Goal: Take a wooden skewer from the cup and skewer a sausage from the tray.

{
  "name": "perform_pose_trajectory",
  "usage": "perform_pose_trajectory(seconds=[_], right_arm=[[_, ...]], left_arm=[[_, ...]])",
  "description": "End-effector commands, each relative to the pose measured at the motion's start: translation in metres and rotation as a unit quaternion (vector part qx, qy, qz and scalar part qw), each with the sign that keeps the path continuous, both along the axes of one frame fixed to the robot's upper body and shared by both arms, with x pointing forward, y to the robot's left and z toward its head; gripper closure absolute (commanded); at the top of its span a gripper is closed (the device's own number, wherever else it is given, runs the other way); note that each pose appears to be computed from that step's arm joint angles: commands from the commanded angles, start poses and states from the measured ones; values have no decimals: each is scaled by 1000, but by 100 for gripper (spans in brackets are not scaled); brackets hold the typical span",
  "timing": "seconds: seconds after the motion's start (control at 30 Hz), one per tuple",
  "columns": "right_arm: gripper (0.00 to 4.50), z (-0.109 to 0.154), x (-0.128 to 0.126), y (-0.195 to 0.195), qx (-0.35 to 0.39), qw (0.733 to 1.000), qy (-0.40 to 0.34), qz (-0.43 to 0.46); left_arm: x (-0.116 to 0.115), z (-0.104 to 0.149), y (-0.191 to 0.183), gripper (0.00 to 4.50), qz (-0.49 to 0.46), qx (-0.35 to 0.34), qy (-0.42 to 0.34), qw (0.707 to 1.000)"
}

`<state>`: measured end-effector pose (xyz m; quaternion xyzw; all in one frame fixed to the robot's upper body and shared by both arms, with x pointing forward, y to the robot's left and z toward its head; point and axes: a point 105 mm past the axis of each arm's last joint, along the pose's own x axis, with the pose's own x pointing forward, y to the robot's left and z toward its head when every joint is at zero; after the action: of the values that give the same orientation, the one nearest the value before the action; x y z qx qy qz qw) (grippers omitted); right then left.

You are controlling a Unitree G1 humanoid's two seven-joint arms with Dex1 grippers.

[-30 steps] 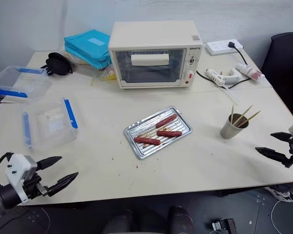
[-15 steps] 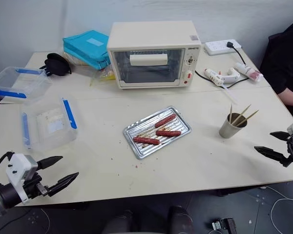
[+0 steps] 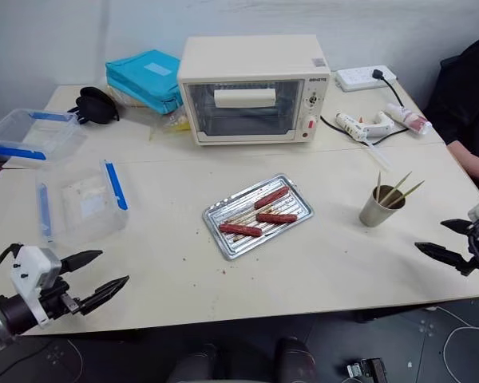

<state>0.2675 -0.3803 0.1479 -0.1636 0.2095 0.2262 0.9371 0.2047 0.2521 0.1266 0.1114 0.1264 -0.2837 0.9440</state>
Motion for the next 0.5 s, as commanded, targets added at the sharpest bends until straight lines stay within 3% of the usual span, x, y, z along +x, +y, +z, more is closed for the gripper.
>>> perform_pose_trajectory(seconds=[0.03,0.23,0.4,0.5], right_arm=[[3,18,0,-3,7,999,-44,-19],[3,46,-7,12,144,984,-96,-48],[3,54,-9,38,232,964,-118,-51],[3,56,-2,41,248,957,-134,-71]], left_arm=[[2,8,-9,0,-25,-6,-8,1000],[6,62,-51,0,-147,-132,-5,980],[2,105,-94,0,-275,-178,-13,945],[-2,110,-108,0,-315,-170,-11,934]])
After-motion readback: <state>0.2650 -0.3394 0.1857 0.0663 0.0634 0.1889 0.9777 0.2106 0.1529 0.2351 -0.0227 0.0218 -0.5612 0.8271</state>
